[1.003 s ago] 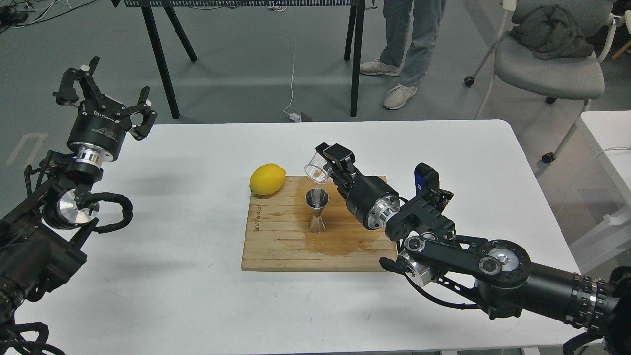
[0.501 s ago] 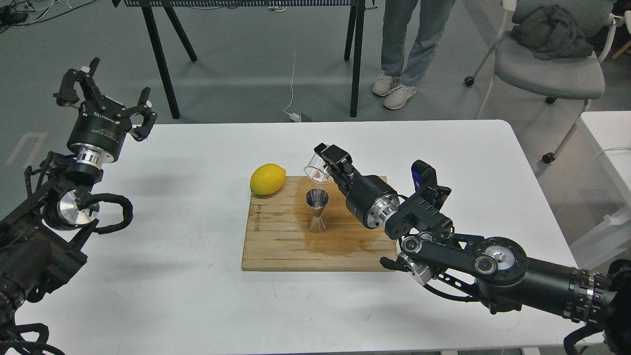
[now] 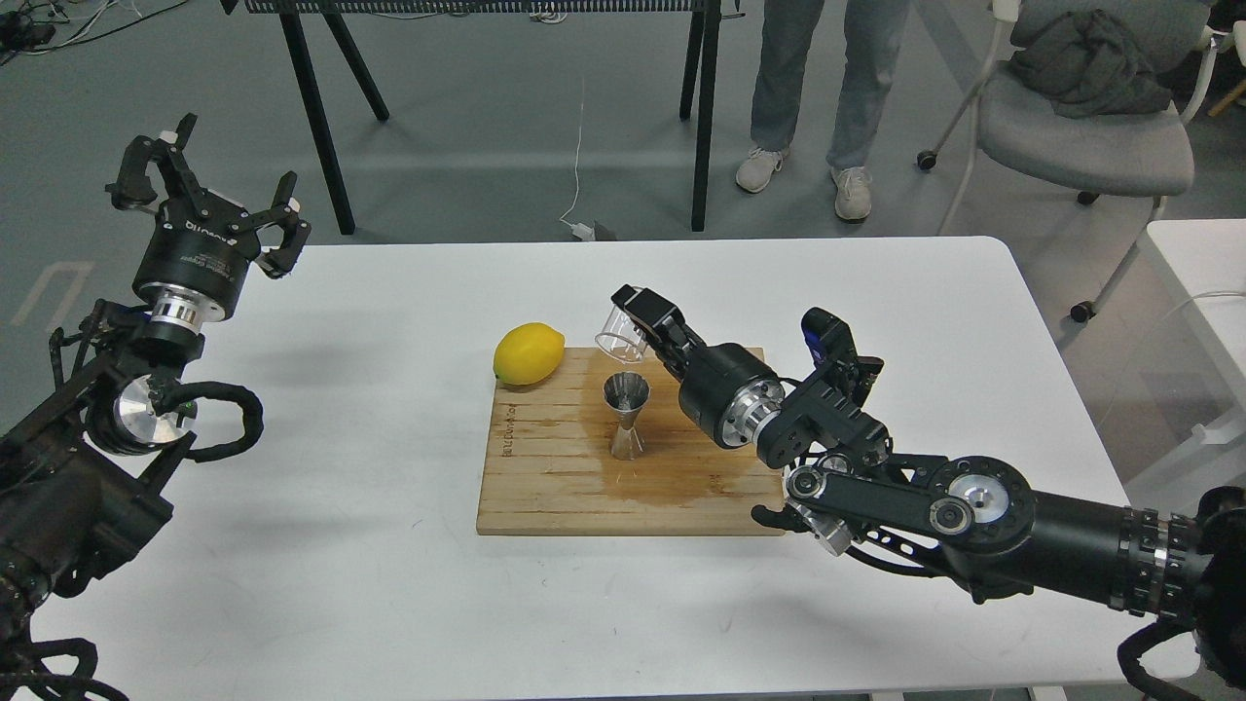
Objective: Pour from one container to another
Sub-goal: 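Tilt the glass cup with the right gripper to pour into the jigger, then raise the glass cup upright and carry it back beside the board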
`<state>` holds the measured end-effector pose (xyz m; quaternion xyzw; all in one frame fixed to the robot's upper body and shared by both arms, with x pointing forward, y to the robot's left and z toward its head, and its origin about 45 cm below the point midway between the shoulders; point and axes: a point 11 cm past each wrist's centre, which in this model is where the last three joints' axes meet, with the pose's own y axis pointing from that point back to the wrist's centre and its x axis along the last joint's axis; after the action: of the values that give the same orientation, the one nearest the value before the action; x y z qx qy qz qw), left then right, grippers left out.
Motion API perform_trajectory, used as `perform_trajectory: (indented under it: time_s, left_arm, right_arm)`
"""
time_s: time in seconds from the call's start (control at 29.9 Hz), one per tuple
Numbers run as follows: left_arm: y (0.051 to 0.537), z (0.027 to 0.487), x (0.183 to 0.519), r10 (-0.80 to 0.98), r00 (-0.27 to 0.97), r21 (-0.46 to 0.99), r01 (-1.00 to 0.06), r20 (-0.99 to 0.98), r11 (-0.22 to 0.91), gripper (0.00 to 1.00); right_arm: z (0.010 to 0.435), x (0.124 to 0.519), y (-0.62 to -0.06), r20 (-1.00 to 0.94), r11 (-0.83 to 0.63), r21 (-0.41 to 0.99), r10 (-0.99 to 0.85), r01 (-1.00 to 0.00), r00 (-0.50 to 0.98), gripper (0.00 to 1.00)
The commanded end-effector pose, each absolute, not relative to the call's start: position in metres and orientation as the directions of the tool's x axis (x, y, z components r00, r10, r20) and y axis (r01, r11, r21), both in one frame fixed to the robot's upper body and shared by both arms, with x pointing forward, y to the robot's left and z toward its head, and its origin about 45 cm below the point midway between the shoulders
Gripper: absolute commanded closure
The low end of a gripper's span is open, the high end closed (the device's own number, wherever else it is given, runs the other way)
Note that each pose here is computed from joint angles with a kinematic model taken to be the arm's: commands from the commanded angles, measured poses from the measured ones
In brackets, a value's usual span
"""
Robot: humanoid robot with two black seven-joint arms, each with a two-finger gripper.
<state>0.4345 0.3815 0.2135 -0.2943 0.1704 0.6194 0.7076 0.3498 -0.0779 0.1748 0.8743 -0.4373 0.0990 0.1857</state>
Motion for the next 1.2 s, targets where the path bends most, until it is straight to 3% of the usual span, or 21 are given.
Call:
perform_trajectory:
  time_s: [0.0, 0.53, 0.84, 0.94, 1.17]
  left_arm:
    - [0.381, 0.214, 0.435, 0.776, 0.175, -0.206, -0.977, -0.606, 0.059, 0.00]
    - [0.382, 0.215, 0.434, 0.774, 0.176, -0.229, -0.973, -0.608, 0.042, 0.00]
    - [0.381, 0.213, 0.433, 0.774, 0.174, -0.223, -0.974, -0.609, 0.045, 0.00]
    - [0.381, 0.214, 0.434, 0.774, 0.176, -0.223, -0.974, -0.609, 0.046, 0.00]
    - [0.378, 0.217, 0.436, 0.772, 0.184, -0.228, -0.972, -0.608, 0.051, 0.00]
  right_arm:
    - [0.168, 0.342, -0.076, 0.369, -0.570, 0.253, -0.690, -0.782, 0.623, 0.67]
    - [0.164, 0.337, -0.077, 0.419, -0.594, 0.243, -0.649, -0.767, 0.635, 0.67]
    - [0.181, 0.365, -0.117, 0.406, -0.489, 0.221, -0.740, -0.844, 0.536, 0.66]
    - [0.191, 0.375, -0.134, 0.318, -0.428, 0.203, -0.822, -0.881, 0.472, 0.66]
    - [0.219, 0.392, -0.178, -0.083, -0.306, 0.211, -0.952, -0.928, 0.295, 0.66]
